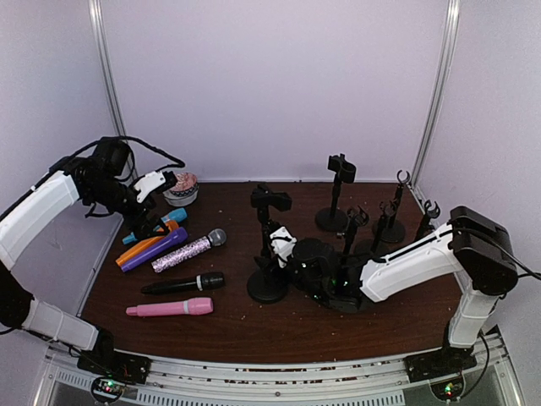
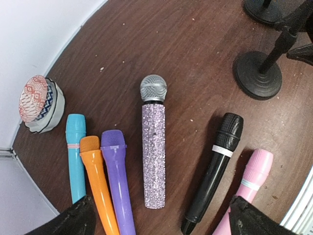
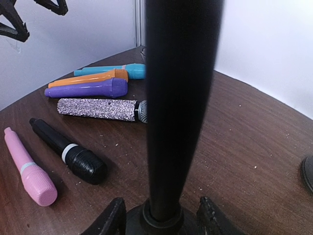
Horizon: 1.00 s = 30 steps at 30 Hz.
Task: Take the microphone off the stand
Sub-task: Pick up the knob on the microphone stand.
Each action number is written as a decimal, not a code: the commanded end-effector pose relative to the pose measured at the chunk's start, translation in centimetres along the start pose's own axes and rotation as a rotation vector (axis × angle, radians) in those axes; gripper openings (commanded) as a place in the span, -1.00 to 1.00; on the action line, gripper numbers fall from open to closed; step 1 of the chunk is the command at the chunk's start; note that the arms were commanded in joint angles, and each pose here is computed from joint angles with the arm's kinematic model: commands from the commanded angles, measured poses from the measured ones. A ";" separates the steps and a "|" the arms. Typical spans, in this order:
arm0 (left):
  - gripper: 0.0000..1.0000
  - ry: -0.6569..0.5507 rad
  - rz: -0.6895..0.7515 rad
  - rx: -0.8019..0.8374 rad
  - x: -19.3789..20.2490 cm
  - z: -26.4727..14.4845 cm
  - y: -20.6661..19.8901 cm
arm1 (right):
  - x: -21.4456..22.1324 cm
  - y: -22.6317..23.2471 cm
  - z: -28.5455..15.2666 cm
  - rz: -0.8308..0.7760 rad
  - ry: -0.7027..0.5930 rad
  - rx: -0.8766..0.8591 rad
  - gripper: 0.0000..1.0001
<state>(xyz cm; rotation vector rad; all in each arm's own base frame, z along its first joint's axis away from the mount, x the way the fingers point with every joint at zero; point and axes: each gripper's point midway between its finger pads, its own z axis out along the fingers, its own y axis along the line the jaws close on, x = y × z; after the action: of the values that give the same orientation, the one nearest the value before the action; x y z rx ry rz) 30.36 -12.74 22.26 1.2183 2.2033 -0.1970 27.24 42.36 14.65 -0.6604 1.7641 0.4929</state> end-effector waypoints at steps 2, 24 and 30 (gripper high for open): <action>0.92 -0.061 -0.012 0.048 -1.6 -0.6 -0.4 | -1.8 -0.6 1.0 -0.006 -0.064 0.057 -0.16; 0.69 -0.275 -0.031 0.484 -7.8 1.2 -7.1 | -12.0 1.4 -2.3 0.194 -0.214 -0.212 -1.00; 0.67 -0.309 0.040 0.608 -10.4 0.7 -11.0 | -18.3 3.2 -5.1 0.299 -0.303 -0.446 -1.00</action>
<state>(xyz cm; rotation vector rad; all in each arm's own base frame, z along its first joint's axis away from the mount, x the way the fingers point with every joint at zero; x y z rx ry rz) 26.70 -23.97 23.15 1.3747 2.0342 -0.9122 27.61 43.75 23.75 -0.6030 1.6879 0.8486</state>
